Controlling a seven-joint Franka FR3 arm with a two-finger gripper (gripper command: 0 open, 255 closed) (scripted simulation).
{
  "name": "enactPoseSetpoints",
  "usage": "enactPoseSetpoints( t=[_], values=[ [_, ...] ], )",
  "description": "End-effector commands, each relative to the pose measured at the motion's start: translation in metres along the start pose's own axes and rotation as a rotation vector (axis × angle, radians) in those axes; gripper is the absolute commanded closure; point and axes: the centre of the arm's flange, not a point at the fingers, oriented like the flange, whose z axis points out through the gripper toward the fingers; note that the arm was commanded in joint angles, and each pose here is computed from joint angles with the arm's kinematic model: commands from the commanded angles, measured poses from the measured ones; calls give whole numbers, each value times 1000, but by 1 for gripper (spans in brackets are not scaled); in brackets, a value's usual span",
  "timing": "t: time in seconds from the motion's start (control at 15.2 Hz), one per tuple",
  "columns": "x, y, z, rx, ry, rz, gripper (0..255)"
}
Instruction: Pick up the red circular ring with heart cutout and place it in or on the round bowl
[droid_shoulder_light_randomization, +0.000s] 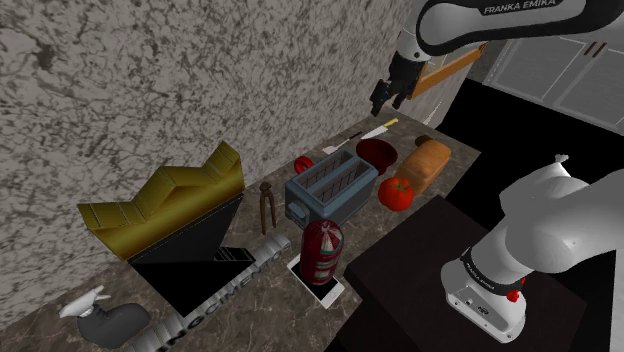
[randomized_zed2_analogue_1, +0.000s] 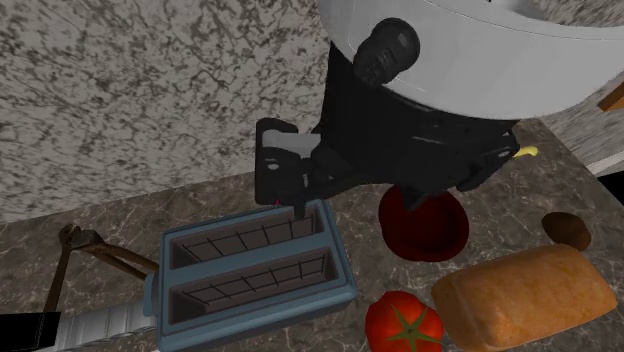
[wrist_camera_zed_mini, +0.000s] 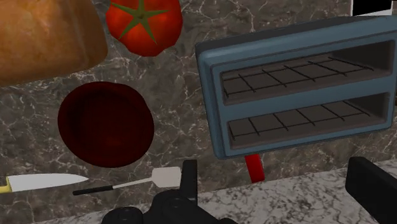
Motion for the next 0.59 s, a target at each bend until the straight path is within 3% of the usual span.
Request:
enactPoseSetpoints(
  t=[0.0, 0.53],
  values=[
    [16, -1, 23, 10, -10, -14, 0],
    [82, -5, 111, 50, -52, -69, 0]
  ],
)
